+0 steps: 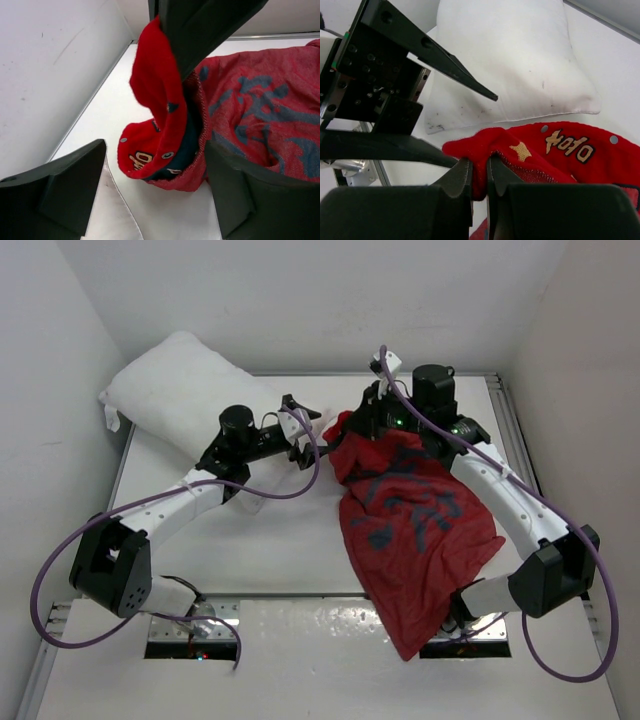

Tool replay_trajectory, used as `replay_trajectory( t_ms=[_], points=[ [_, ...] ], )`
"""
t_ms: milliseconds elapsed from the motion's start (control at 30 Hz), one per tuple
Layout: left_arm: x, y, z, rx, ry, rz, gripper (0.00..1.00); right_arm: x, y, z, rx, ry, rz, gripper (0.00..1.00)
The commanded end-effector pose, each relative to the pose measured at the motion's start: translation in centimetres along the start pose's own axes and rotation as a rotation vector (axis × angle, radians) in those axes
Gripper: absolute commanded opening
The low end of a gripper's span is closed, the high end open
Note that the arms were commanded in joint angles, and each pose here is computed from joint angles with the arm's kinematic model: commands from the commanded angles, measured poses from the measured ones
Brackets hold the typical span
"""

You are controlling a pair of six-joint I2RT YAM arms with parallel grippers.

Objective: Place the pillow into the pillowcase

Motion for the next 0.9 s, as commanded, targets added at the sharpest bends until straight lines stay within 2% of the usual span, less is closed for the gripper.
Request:
replay_trajectory(
  t_ms=[0,67,167,300,433,567,633,667,700,767,867],
  points=[
    [2.1,0.9,0.6,0.031,-0.055,-0.059,0.71,2.8,2.0,1.1,0.110,-0.073,0.083,0.00],
    [2.1,0.9,0.6,0.032,-0.057,-0.064,0.58,2.6,2.6,1.0,0.129,-0.054,0.121,0.00],
    [2.1,0.9,0.6,0.031,-0.057,-0.071,0.49,2.0,3.2,0.8,0.138,-0.015,0.133,0.00],
    [1.9,0.7,0.6,0.028,-0.048,-0.071,0.33,2.1,4.0,1.2,0.202,-0.023,0.129,0.00],
    [1.8,0.4,0.6,0.020,-0.053,-0.076,0.32,1.8,3.8,0.9,0.201,-0.008,0.118,0.00],
    [1.9,-0.2,0.5,-0.012,-0.067,-0.080,0.24,1.5,3.6,0.7,0.189,-0.007,0.096,0.00],
    [1.8,-0.5,0.5,-0.029,-0.071,-0.075,0.34,1.4,3.3,0.5,0.170,-0.010,0.082,0.00],
    [1.9,-0.7,0.5,-0.042,-0.077,-0.074,0.52,1.4,3.0,0.4,0.147,-0.011,0.075,0.00],
    [1.9,-0.8,0.5,-0.048,-0.079,-0.073,0.60,1.4,2.9,0.4,0.139,-0.012,0.069,0.00],
    [2.0,-0.8,0.5,-0.050,-0.082,-0.074,0.66,1.2,2.6,0.2,0.123,-0.008,0.061,0.00],
    [2.1,-0.6,0.4,-0.038,-0.086,-0.085,0.67,1.1,2.6,-0.1,0.119,-0.006,0.056,0.00]
  ],
)
Point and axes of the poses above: each gripper's point midway between its finger pads, its own z axis back along the fingers, its own y axis along the line the jaws close on, x = y × z, the point moved 5 cm from there along z, back along the fingers, and after that the axes turned 7 degrees about -z, right-handed, at the moved point
